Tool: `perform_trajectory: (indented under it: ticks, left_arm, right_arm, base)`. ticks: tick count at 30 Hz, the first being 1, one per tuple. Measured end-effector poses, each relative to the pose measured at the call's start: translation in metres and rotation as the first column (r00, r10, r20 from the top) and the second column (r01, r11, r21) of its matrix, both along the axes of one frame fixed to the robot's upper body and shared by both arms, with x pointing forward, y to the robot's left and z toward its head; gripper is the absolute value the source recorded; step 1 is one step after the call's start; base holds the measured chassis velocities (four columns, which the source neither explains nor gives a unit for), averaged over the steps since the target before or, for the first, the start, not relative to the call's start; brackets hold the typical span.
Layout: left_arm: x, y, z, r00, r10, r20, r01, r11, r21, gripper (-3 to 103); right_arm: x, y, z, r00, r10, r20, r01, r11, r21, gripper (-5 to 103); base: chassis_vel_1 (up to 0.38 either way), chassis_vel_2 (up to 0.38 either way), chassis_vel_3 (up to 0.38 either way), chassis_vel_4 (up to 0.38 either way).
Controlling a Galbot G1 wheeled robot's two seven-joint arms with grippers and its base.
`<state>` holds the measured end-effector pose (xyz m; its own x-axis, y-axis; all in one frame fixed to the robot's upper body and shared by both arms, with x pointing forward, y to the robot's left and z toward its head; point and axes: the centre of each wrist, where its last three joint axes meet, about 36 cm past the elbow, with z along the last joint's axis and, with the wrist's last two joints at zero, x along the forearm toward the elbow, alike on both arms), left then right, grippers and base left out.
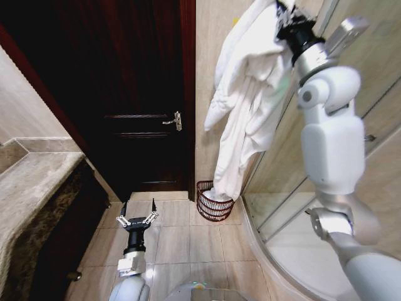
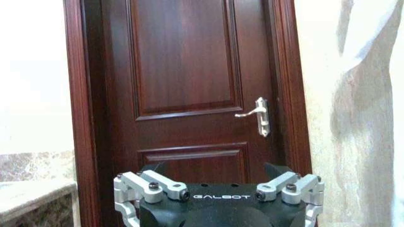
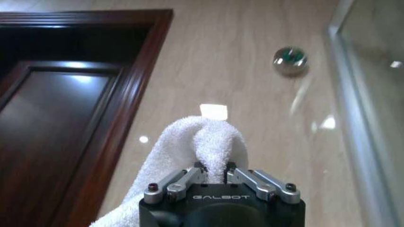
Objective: Discard the used towel into the hamper.
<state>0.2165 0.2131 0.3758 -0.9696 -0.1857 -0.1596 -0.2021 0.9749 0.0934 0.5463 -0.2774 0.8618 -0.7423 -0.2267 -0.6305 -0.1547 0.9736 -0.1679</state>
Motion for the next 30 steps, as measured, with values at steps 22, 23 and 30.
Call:
perform_trajectory:
  ticks: [22, 23, 30]
  left_arm:
    - [0.001, 0.003, -0.004, 1.0, 0.02, 0.012, -0.02, 1.0, -0.008, 100]
    - [0.002, 0.003, -0.004, 1.0, 0.021, 0.014, -0.021, 1.0, -0.009, 100]
    - [0.002, 0.003, -0.01, 0.999, 0.029, 0.013, -0.029, 0.999, -0.016, 100]
  right_arm:
    - [0.024, 0.041, -0.063, 0.988, 0.073, -0.136, -0.071, 0.997, 0.019, 12]
    - [0.026, 0.04, -0.07, 0.987, 0.068, -0.147, -0.066, 0.998, 0.019, 12]
    - [0.026, 0.041, -0.104, 0.98, 0.067, -0.186, -0.065, 0.998, 0.013, 12]
  base:
    - [0.0, 0.0, 0.0, 0.0]
    - [0.0, 0.0, 0.0, 0.0]
    - [0.0, 0.0, 0.0, 0.0]
